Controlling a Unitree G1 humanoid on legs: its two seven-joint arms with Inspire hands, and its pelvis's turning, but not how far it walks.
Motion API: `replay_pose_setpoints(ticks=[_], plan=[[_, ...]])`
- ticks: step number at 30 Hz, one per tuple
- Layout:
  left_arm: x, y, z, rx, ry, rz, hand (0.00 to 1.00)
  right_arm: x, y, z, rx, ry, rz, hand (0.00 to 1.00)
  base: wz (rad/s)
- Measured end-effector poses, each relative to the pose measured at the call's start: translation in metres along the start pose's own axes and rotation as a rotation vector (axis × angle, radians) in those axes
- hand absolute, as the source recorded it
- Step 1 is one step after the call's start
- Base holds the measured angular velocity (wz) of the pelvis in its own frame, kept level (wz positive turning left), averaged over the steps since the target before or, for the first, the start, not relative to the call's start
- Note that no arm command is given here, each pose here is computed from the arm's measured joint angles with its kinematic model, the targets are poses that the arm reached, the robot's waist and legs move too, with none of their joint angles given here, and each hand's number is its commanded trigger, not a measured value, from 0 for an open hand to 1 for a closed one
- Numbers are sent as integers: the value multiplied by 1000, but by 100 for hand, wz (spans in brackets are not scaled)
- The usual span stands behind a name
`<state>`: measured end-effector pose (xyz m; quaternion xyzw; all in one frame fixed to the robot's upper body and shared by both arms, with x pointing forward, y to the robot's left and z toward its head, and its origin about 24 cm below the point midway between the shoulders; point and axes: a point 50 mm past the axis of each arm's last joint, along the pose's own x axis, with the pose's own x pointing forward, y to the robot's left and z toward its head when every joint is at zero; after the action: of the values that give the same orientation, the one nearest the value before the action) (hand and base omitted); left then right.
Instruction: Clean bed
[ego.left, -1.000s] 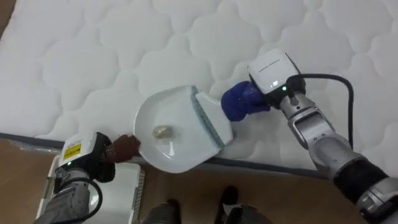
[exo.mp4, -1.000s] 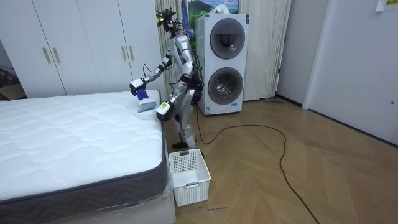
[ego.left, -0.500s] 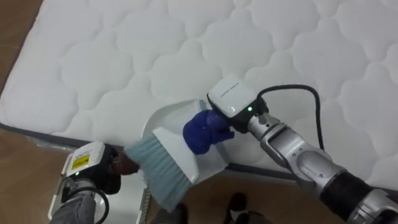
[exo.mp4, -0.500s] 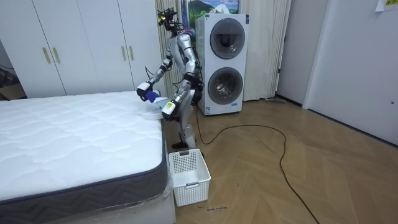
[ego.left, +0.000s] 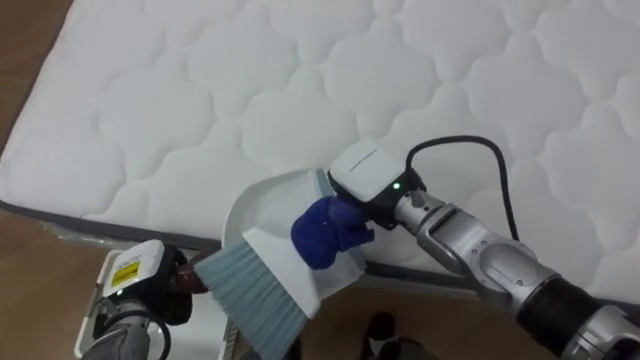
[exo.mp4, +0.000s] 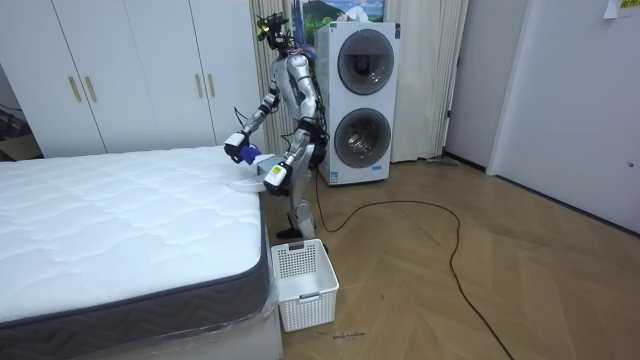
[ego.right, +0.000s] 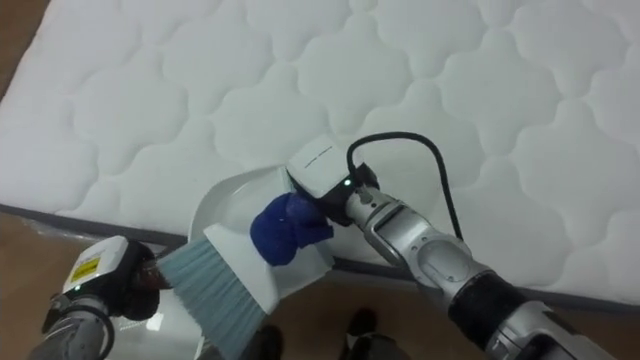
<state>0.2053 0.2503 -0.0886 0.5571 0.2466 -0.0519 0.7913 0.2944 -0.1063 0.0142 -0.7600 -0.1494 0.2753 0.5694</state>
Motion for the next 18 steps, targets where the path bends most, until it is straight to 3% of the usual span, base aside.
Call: replay_pose_setpoints(ticks=[10,14,18], plan=[[2,4,4,-3,-25,13,100,-13,21,-26,-26,63,84,100,3],[2,5,5,-6,-29,16,100,-19,29,-45,67,149,105,100,0],[2,7,3,-15,-26,28,100,-25,25,-65,180,248,16,100,2]])
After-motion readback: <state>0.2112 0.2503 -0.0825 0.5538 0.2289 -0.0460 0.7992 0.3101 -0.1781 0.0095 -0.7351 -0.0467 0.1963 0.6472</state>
